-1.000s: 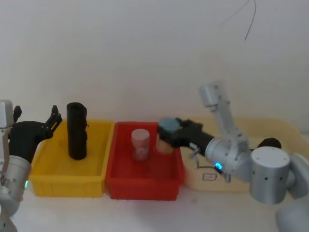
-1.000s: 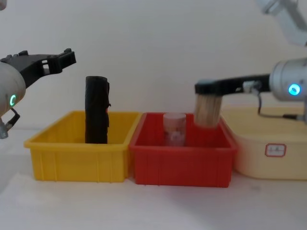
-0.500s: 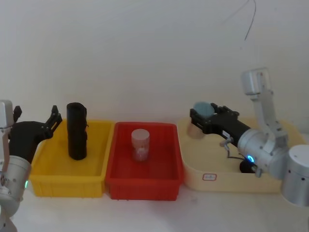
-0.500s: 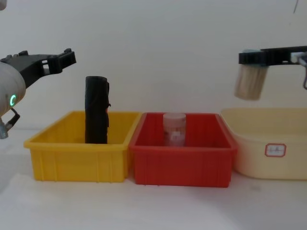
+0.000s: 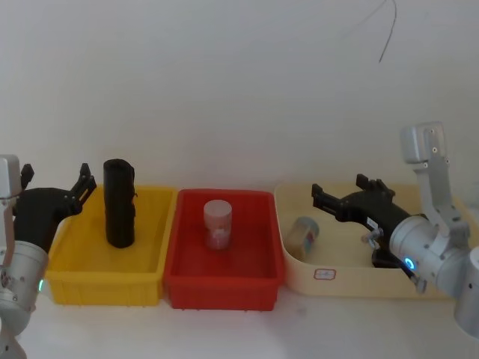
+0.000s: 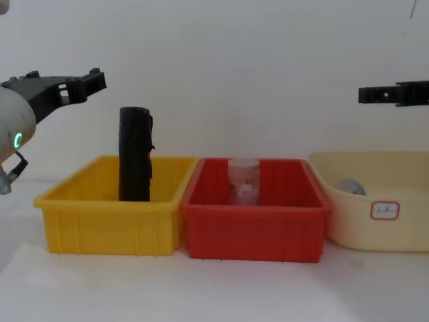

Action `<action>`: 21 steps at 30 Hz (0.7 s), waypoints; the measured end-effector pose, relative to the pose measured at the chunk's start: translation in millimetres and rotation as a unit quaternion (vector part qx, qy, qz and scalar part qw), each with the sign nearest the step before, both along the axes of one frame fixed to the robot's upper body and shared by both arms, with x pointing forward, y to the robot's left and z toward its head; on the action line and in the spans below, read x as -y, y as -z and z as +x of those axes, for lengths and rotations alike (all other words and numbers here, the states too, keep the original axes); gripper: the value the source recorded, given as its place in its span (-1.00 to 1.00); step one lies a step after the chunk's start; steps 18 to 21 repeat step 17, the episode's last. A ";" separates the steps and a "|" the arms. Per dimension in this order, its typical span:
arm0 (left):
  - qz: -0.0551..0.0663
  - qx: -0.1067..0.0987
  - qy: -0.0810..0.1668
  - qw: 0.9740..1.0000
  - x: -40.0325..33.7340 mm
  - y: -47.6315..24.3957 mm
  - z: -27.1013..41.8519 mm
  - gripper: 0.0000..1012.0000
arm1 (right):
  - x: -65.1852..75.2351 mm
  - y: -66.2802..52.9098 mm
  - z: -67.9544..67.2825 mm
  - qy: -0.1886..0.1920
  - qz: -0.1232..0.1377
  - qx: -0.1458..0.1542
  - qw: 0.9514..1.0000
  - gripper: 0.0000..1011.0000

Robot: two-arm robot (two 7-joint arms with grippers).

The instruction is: Pick up the garbage bag with the one hand and transfer it to the other hand.

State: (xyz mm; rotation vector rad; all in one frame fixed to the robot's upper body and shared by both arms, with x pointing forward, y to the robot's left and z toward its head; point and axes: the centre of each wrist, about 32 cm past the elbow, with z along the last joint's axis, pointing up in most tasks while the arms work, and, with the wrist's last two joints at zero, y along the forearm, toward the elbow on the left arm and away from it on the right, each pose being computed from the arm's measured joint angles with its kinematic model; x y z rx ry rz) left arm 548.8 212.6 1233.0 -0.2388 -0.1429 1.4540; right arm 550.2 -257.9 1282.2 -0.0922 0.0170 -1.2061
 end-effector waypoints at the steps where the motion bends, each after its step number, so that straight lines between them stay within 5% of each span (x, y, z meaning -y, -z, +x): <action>1: 0.000 0.000 0.000 1.000 0.0 0.0 0.0 0.98 | 0.3 0.7 -0.8 0.001 0.001 -0.001 1.000 0.98; 21: 0.000 0.000 0.000 1.000 0.0 0.0 0.0 0.98 | -10.7 19.1 -24.2 -0.015 0.008 -0.019 1.000 0.98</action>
